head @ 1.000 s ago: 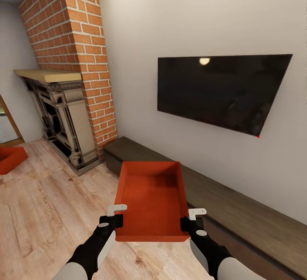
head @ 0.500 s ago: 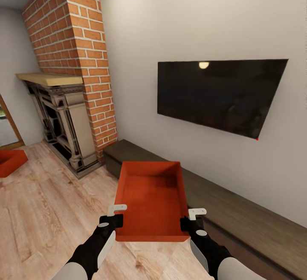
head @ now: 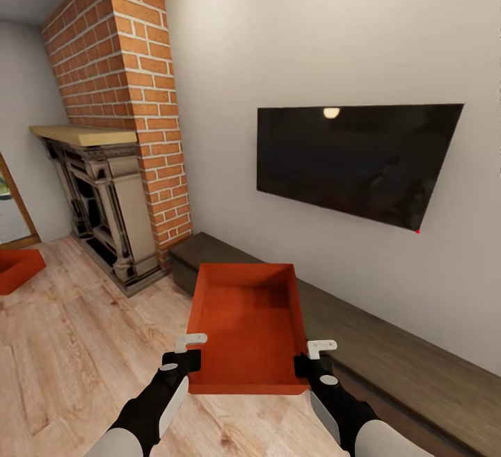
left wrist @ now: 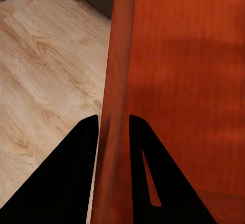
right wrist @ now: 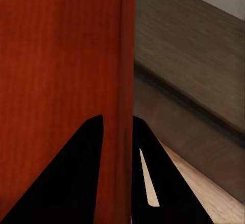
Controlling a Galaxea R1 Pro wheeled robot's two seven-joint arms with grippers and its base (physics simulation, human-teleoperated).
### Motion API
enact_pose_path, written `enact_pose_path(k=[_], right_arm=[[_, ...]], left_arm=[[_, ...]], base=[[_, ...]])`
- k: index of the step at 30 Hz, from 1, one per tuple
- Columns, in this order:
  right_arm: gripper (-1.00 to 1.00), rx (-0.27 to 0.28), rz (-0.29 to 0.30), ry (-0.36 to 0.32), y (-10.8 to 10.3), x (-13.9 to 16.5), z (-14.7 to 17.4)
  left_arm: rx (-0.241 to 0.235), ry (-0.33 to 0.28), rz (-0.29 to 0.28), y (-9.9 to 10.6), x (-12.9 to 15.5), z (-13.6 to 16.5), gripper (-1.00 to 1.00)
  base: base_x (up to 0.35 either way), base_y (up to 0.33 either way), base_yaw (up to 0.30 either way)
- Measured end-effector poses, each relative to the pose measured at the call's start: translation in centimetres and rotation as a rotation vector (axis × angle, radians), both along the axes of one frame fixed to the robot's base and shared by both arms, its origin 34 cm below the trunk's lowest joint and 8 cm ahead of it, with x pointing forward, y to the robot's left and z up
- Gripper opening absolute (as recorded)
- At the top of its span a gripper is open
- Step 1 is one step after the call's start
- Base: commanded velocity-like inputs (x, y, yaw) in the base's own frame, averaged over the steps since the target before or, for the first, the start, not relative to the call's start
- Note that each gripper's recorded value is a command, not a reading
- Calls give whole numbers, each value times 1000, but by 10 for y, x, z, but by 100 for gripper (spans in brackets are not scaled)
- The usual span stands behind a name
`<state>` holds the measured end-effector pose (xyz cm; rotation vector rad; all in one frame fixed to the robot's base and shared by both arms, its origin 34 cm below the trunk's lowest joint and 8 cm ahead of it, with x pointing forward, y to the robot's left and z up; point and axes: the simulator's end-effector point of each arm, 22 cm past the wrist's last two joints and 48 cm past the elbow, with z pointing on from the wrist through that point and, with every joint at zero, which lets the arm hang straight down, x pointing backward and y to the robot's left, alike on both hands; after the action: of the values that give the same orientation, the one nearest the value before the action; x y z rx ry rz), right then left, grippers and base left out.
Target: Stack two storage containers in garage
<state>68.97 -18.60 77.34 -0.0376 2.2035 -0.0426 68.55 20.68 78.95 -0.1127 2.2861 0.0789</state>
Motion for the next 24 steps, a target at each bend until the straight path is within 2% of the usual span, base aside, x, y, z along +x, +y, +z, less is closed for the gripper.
enact_pose_path(k=[24], right_arm=[[-100, -1, 0, -39, -1, 6, 22]], left_arm=[[0, -39, 2, 0, 5, 22, -100]], base=[[0, 0, 0]])
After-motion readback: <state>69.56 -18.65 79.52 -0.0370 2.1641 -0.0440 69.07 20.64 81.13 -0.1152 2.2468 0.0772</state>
